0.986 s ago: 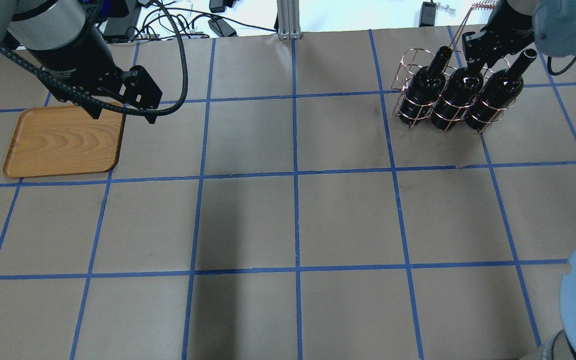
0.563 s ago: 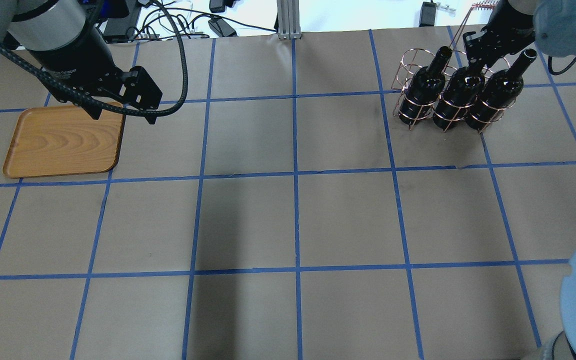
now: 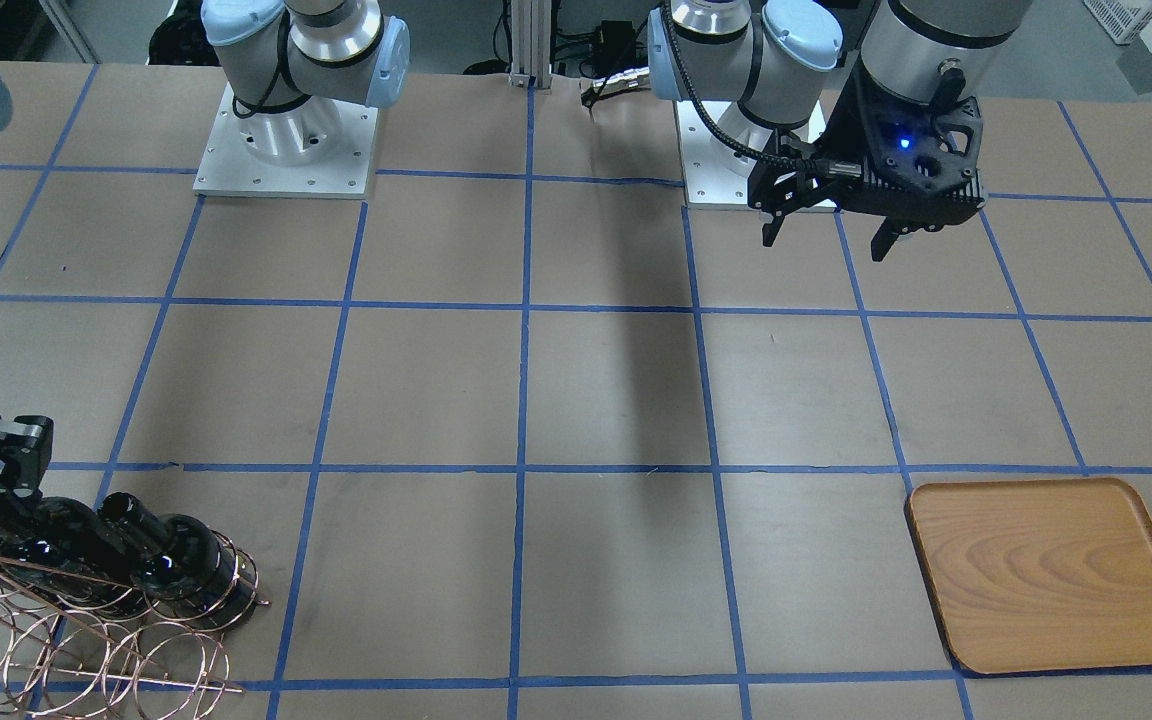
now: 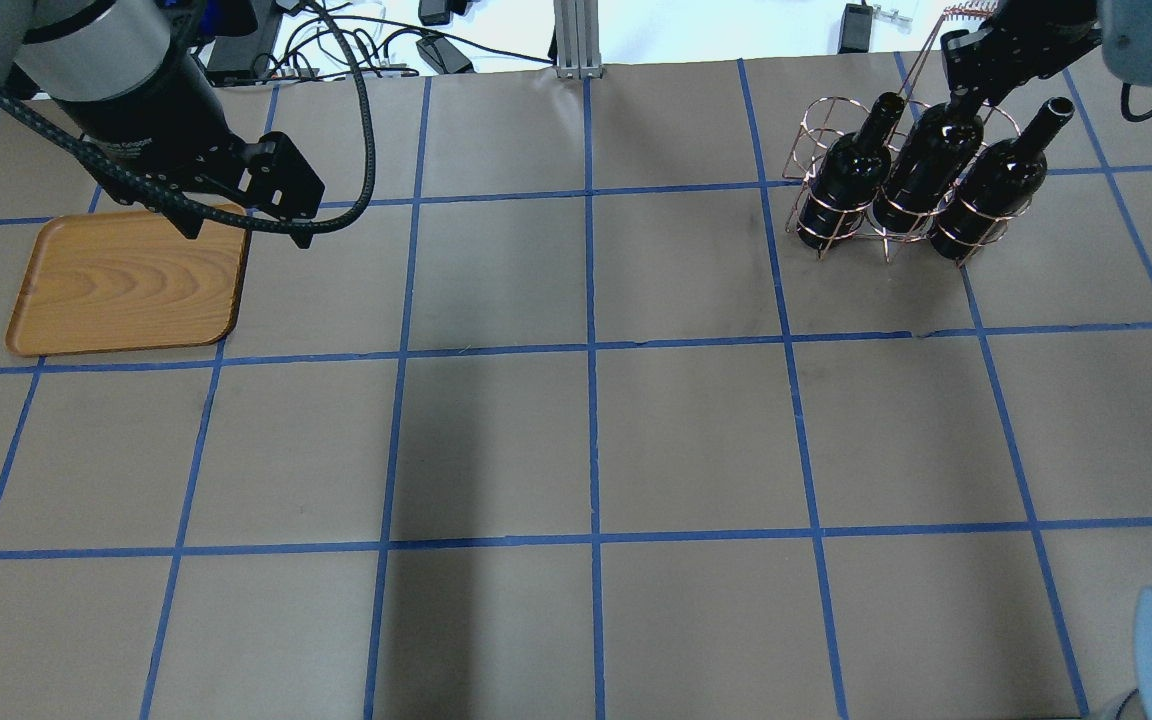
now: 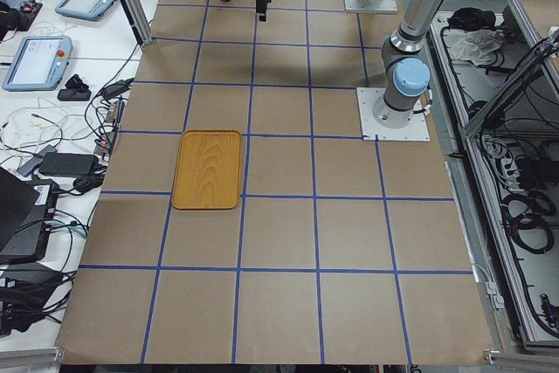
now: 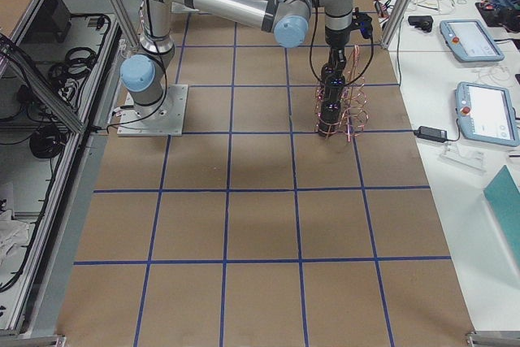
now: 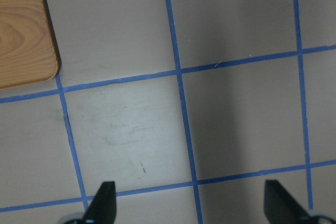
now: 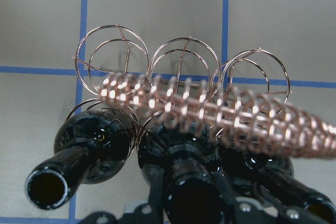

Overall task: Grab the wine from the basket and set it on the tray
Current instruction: 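Lift the dark wine bottle up out of the wire rack with the right gripper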

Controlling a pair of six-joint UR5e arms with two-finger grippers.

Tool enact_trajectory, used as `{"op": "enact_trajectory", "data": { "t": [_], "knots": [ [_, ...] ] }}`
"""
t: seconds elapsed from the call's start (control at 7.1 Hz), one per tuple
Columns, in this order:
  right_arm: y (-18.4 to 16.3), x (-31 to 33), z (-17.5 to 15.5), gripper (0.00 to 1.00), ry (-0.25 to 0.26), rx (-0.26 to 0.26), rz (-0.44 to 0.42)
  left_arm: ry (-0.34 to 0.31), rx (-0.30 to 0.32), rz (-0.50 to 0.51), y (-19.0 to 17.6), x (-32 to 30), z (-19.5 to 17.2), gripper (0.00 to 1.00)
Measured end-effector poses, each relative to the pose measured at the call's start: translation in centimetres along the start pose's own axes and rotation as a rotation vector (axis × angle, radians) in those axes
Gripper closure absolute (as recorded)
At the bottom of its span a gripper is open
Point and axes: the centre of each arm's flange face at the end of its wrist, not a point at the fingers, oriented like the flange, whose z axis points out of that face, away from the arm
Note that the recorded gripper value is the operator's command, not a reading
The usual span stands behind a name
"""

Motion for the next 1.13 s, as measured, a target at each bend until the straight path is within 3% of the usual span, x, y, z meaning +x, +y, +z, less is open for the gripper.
{"op": "enact_trajectory", "data": {
  "t": [0.28,0.7,1.13],
  "knots": [
    [1.4,-0.6,-4.4,1.00,0.001,0.005,-0.004,0.000,0.001,0.000,0.0,0.0,0.0,0.00],
    [4.7,-1.6,-12.1,1.00,-0.001,-0.036,-0.006,-0.002,0.003,0.001,0.1,0.0,-0.1,0.00],
    [6.3,-2.5,-14.5,1.00,-0.015,-0.068,-0.002,-0.006,0.006,0.003,0.2,-0.1,-0.3,0.00]
  ]
}}
